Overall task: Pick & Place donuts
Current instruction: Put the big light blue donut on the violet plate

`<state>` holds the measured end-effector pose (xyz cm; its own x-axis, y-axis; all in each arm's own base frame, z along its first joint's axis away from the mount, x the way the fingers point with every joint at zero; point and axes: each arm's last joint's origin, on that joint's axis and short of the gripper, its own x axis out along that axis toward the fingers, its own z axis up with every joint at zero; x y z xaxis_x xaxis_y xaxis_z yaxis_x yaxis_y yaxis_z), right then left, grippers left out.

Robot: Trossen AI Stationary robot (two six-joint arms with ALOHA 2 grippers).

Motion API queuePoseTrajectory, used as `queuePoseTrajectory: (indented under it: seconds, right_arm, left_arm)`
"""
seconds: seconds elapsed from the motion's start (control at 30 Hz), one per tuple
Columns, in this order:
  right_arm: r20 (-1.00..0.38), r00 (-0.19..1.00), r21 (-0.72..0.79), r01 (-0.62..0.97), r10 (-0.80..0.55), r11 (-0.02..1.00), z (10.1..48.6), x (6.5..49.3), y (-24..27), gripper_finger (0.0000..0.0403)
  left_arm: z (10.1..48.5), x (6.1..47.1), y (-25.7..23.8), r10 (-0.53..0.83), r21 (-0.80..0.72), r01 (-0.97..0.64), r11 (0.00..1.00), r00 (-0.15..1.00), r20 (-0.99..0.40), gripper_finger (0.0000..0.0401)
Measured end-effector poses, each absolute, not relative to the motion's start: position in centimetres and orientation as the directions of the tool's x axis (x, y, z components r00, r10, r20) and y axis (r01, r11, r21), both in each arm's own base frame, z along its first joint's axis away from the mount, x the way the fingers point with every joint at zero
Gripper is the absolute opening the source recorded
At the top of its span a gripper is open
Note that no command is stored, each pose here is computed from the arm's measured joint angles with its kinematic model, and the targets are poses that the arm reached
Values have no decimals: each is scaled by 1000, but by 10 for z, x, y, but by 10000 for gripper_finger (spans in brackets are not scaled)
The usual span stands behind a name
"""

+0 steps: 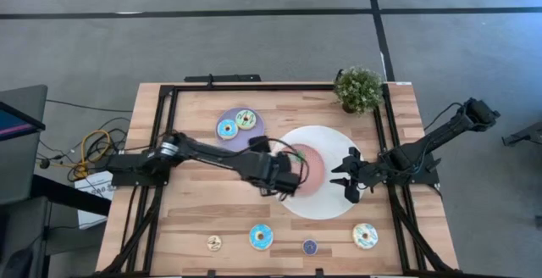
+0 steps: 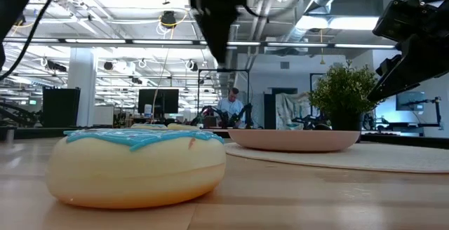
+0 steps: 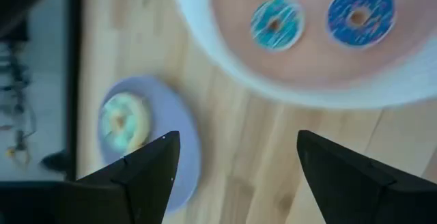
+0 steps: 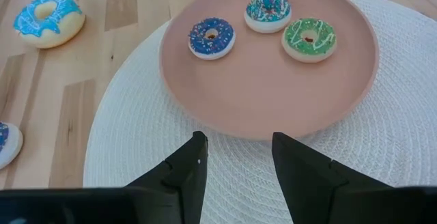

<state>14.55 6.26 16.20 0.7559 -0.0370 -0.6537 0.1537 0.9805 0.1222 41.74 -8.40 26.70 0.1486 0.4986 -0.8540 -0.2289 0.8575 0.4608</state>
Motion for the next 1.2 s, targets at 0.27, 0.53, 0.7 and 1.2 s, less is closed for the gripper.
queuePoseTrajectory:
  seconds: [0.27, 0.53, 0.7, 1.2]
  right_arm:
    - [-654, 756, 122, 154, -37, 981, 162, 146, 63, 154]
    - [-653, 757, 122, 155, -38, 980, 162, 146, 63, 154]
    - [-648, 761, 126, 154, -36, 980, 163, 146, 63, 154]
    - [-634, 772, 152, 163, -30, 975, 164, 147, 63, 154]
  left_arm:
    - [282, 342, -119, 498, 379, -396, 836, 259, -828, 288]
    - [235, 307, -167, 272, 91, -349, 933, 517, -812, 288]
    - [221, 317, -179, 181, -5, -315, 949, 558, -810, 288]
    - [190, 347, -203, 22, -69, -195, 978, 428, -903, 288]
